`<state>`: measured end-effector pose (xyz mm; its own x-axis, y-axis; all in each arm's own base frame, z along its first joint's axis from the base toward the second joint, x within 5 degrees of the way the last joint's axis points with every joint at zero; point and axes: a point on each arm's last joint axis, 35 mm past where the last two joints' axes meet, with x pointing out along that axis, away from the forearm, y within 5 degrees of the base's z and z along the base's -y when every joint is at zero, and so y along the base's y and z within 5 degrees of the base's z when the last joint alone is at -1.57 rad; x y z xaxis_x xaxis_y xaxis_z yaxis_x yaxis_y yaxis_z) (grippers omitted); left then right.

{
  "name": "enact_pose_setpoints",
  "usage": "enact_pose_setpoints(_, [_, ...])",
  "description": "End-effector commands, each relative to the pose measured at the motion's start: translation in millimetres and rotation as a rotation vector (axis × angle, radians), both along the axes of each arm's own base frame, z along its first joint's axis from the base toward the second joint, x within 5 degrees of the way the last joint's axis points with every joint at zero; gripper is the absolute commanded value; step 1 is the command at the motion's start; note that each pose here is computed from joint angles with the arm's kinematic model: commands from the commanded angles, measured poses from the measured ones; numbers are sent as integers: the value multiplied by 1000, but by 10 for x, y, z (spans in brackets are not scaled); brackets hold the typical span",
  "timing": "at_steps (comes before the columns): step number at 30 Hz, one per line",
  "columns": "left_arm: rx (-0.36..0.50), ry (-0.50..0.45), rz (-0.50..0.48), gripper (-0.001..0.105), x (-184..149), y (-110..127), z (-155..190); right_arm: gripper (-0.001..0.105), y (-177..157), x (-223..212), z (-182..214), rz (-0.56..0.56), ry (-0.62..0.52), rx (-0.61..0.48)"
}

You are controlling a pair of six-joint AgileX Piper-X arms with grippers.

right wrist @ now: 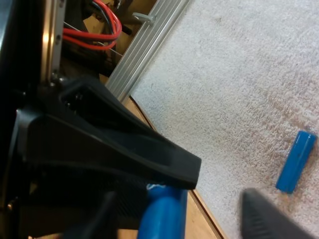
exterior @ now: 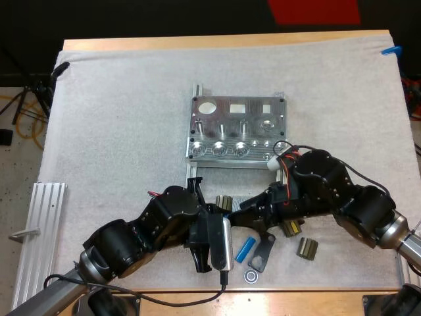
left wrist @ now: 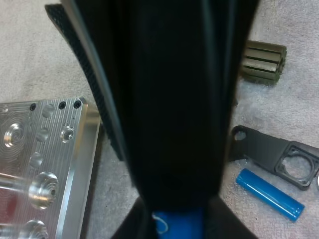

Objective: Load cells from left to right

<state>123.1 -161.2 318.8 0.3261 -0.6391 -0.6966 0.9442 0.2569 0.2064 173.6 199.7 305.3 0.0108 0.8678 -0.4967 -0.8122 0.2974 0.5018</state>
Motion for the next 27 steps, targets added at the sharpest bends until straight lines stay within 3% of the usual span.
enact_pose_setpoints(1, [-22,-1,4,0,-7,6,45,34,8,2,47,9,-10,17])
enact_pose_setpoints(3, [-22,-1,4,0,-7,6,45,20,9,1,48,12,-8,19])
enact_pose_setpoints(9, [-23,-2,4,0,-6,5,47,0,11,-7,51,32,5,30])
enact_pose_setpoints(16, [-4,-31,34,4,8,13,54,0,11,-7,51,32,5,30])
enact_pose_setpoints(19, [-9,-48,46,15,16,12,105,0,12,-14,54,45,19,39])
enact_pose_setpoints(24, [-24,-67,53,44,23,8,187,0,13,-21,58,63,30,50])
enact_pose_setpoints(27, [-21,-68,109,52,29,24,191,0,13,-21,58,63,30,50])
